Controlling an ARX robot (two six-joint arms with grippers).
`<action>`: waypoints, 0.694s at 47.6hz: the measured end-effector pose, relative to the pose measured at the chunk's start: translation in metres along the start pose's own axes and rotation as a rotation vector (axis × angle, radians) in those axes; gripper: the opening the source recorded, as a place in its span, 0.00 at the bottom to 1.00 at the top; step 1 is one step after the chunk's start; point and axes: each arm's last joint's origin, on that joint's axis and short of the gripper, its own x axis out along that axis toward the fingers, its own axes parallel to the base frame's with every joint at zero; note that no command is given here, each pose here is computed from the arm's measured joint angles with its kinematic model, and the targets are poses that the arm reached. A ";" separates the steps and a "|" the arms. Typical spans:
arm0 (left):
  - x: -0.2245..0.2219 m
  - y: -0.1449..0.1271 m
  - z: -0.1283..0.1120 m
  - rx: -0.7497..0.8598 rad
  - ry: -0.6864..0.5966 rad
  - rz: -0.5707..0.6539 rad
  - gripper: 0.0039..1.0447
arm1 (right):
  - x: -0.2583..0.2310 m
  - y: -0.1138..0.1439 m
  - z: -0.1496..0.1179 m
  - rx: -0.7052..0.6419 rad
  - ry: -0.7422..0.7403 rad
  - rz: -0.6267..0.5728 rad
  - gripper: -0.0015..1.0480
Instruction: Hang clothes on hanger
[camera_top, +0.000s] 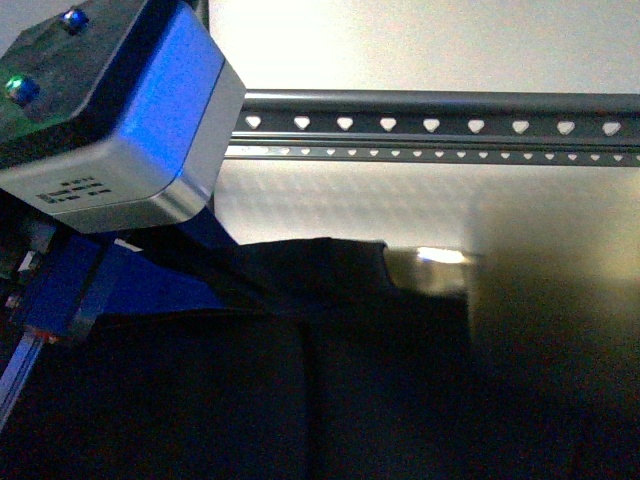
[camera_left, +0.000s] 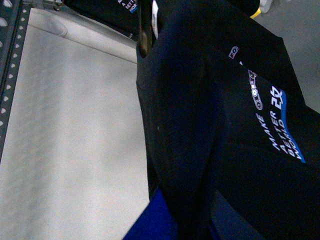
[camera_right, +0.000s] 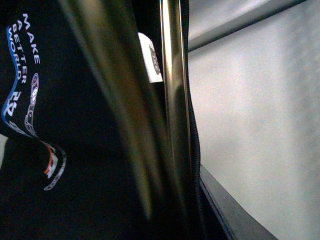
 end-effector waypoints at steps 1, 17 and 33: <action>0.000 0.000 0.000 0.000 0.000 0.000 0.10 | 0.000 0.002 -0.002 0.006 -0.006 0.004 0.10; -0.002 0.002 0.002 0.013 -0.011 0.011 0.65 | 0.003 0.015 -0.038 0.142 0.078 0.040 0.09; -0.026 0.034 -0.022 -0.708 0.336 0.820 0.94 | 0.003 0.023 -0.066 0.400 0.176 0.023 0.09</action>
